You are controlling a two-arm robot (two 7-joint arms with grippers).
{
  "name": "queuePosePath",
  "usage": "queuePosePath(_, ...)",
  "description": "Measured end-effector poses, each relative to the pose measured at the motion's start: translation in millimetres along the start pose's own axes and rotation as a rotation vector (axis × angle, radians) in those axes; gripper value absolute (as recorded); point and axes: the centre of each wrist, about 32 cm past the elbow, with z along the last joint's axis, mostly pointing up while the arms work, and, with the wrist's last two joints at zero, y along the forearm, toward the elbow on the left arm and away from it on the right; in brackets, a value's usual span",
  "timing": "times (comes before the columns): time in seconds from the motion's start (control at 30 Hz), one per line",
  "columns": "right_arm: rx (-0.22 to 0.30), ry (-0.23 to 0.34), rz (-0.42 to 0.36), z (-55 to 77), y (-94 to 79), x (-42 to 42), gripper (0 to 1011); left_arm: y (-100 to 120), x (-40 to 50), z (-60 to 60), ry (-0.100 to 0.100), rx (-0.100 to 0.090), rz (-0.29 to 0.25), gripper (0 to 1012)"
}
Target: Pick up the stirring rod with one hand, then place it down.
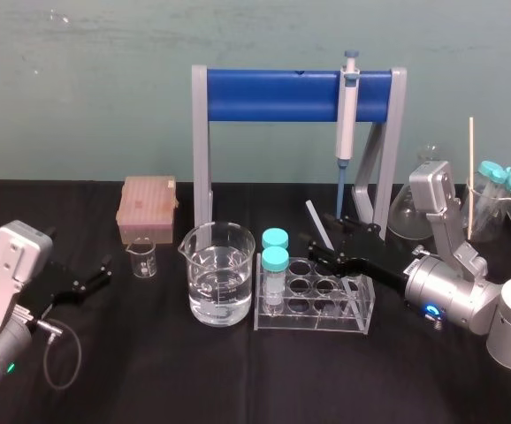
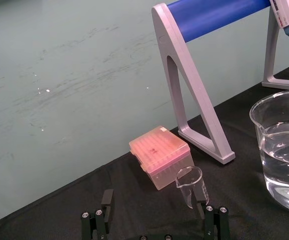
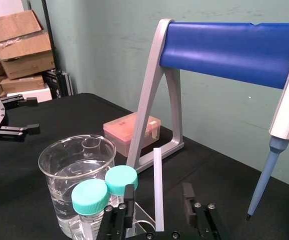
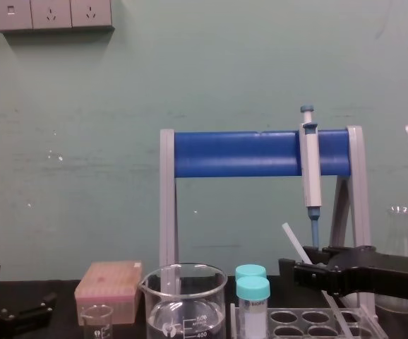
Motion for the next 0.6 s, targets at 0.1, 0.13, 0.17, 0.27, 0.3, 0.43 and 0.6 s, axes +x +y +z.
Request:
queuePosePath(0.1, 0.000, 0.000, 0.000, 0.0, 0.0, 0.0, 522, 0.0, 0.0, 0.0, 0.000, 0.000, 0.000, 1000)
queuePosePath(0.13, 0.001, 0.000, 0.000, 0.1, 0.0, 0.0, 508, 0.0, 0.0, 0.0, 0.000, 0.000, 0.000, 1000)
queuePosePath(0.17, 0.001, 0.000, 0.000, 0.1, 0.0, 0.0, 449, 0.0, 0.0, 0.0, 0.000, 0.000, 0.000, 1000)
queuePosePath(0.27, 0.001, 0.000, 0.000, 0.1, 0.0, 0.0, 381, 0.0, 0.0, 0.0, 0.000, 0.000, 0.000, 1000)
queuePosePath(0.3, 0.001, 0.000, 0.000, 0.1, 0.0, 0.0, 339, 0.0, 0.0, 0.0, 0.000, 0.000, 0.000, 1000)
queuePosePath(0.43, 0.001, 0.000, 0.000, 0.1, 0.0, 0.0, 199, 0.0, 0.0, 0.0, 0.000, 0.000, 0.000, 1000)
queuePosePath(0.6, 0.001, 0.000, 0.000, 0.1, 0.0, 0.0, 72, 0.0, 0.0, 0.0, 0.000, 0.000, 0.000, 1000)
